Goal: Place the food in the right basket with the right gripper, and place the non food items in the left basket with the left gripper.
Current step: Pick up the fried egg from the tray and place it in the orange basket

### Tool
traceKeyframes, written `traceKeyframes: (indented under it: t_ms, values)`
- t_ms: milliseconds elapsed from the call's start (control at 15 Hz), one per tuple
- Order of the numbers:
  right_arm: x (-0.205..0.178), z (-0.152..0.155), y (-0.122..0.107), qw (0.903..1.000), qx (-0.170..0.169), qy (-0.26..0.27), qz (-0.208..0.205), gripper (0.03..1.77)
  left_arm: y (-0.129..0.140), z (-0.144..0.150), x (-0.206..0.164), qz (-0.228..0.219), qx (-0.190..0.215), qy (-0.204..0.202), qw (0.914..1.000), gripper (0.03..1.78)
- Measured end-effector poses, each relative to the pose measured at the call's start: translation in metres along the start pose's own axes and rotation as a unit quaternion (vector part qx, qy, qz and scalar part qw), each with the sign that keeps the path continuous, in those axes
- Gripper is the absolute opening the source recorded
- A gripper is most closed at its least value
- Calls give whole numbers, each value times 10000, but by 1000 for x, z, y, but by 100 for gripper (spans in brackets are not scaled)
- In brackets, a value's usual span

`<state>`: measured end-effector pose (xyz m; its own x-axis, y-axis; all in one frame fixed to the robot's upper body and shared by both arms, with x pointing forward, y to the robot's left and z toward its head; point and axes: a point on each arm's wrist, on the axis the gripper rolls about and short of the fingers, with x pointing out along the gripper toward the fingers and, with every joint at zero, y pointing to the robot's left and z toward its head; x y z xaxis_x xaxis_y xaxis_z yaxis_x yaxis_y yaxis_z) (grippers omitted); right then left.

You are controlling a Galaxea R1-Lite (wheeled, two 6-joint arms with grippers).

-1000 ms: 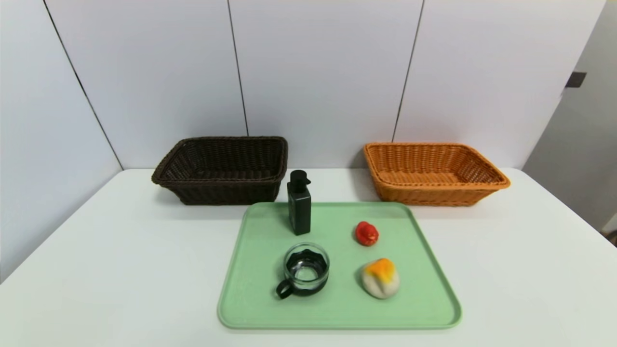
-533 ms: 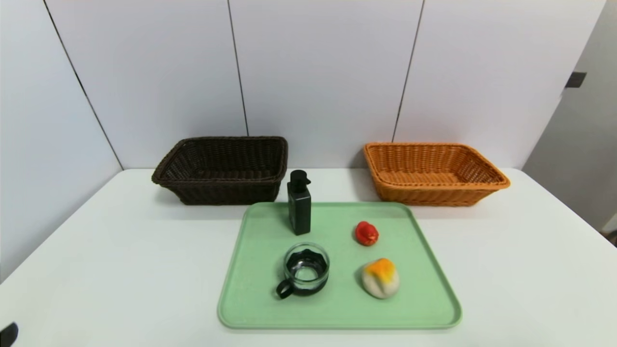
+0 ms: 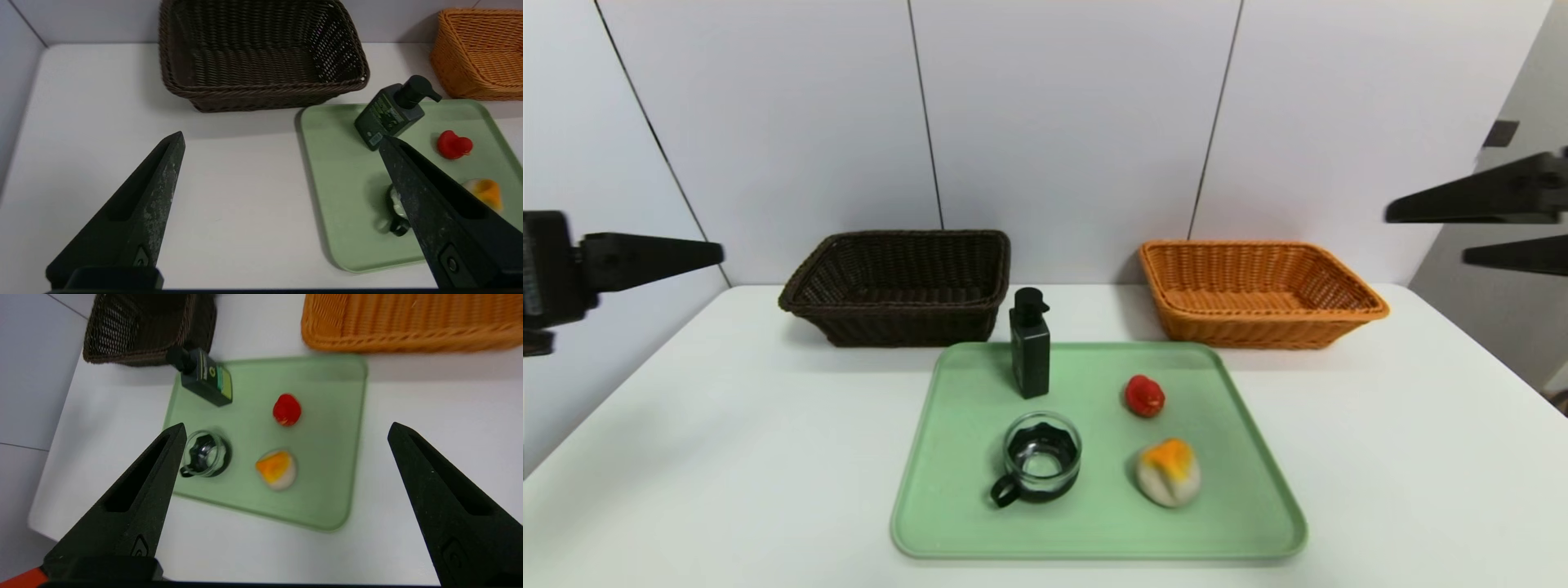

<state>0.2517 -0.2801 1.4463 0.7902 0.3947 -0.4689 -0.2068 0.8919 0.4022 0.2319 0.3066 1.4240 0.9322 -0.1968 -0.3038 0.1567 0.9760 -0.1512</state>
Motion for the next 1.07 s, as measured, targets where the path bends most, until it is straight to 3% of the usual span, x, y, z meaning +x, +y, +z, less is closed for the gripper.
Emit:
traceKeyframes:
  t_ms: [200,467,667,1067]
  values:
    - [59,2,21,9890,712,1273,-246,170,-20,-1,45,-128,-410,661,9969,169]
    - [110,-16,36,9572,979,2600,-809,170,-33,-16,88,232,-114,1106,9935,169]
    - [141,-29,42,9422,908,3070,-988,170,-42,-34,106,249,55,1489,9885,169]
    - [184,-47,46,9244,808,3508,-1259,171,-70,-56,115,-642,-226,2148,9743,169]
